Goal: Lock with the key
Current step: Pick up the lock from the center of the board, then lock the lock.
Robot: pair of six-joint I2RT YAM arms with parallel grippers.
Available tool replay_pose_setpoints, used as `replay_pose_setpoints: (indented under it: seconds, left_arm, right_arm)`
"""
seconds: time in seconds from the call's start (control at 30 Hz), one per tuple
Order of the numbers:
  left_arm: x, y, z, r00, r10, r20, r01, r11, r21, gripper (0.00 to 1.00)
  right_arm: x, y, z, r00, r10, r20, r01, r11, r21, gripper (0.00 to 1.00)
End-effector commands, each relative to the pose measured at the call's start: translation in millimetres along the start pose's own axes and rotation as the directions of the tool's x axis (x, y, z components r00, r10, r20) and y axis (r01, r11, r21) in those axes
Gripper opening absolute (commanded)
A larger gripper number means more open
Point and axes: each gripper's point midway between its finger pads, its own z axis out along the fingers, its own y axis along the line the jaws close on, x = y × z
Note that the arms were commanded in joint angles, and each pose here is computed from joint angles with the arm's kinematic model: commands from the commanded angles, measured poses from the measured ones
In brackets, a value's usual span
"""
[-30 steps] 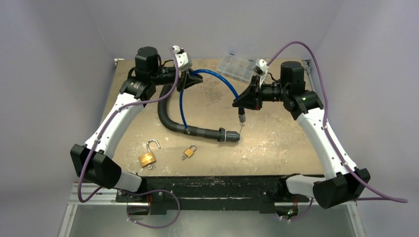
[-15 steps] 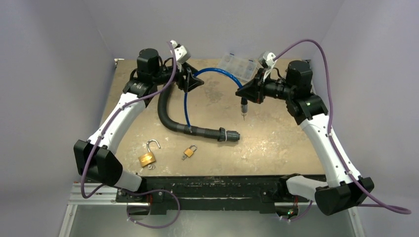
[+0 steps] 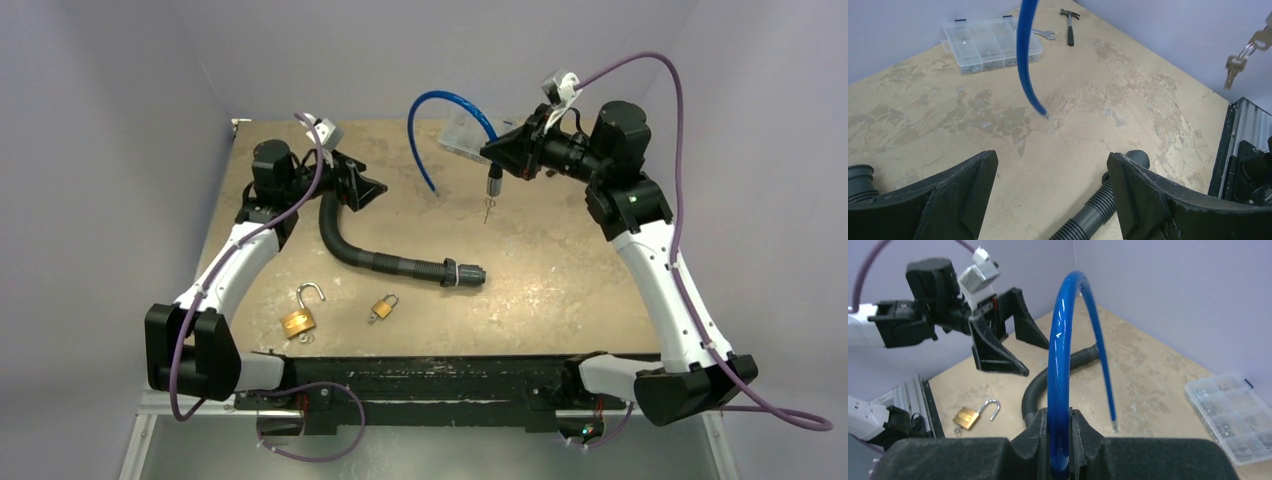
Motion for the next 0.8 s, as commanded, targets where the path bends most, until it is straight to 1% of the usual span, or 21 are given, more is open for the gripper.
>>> replay_pose_setpoints:
  seconds: [0.0, 0.17, 0.3, 0.37, 0.43, 0.5, 0.57, 0.67, 0.77]
  left_arm:
    - [-18, -5, 1, 0.992, 0.096, 0.08, -0.098, 0.995, 0.016, 0.87]
    - [-3, -1, 16, 0.992, 0.111, 0.056, -0.111, 0.994, -0.011, 0.87]
    - [1, -3, 28, 0.99, 0.126, 0.068, -0.123, 0.992, -0.041, 0.87]
    - [-1, -1, 33, 0.988, 0.135, 0.078, -0.128, 0.988, -0.086, 0.82]
    - [-4, 8, 35, 0.987, 0.138, 0.088, -0.123, 0.981, -0.15, 0.74]
    - [-9, 21, 32, 0.986, 0.129, 0.104, -0.103, 0.968, -0.23, 0.63]
    - [-10, 32, 28, 0.986, 0.131, 0.103, -0.095, 0.95, -0.298, 0.57]
    - [-7, 40, 26, 0.986, 0.133, 0.105, -0.09, 0.937, -0.337, 0.56]
    - [2, 43, 33, 0.991, 0.106, 0.081, -0.075, 0.943, -0.324, 0.56]
  right_arm:
    - [-65, 15, -6, 0.983, -0.075, 0.166, 0.081, 0.996, -0.026, 0.0]
    - [-72, 21, -4, 0.982, -0.048, 0.183, 0.061, 0.996, -0.064, 0.0]
    - [-76, 22, -3, 0.981, -0.015, 0.193, 0.029, 0.997, -0.072, 0.0]
    - [-76, 28, -2, 0.981, 0.014, 0.193, 0.007, 0.994, -0.105, 0.0]
    - [-78, 32, -4, 0.98, 0.028, 0.197, -0.003, 0.992, -0.125, 0.0]
    - [-80, 37, -6, 0.979, 0.035, 0.199, -0.006, 0.989, -0.145, 0.0]
    - [-82, 41, -8, 0.979, 0.041, 0.199, -0.009, 0.987, -0.161, 0.0]
    - [-85, 48, -10, 0.979, 0.044, 0.201, -0.006, 0.983, -0.186, 0.0]
    - [-89, 51, -12, 0.978, 0.044, 0.205, -0.003, 0.98, -0.197, 0.0]
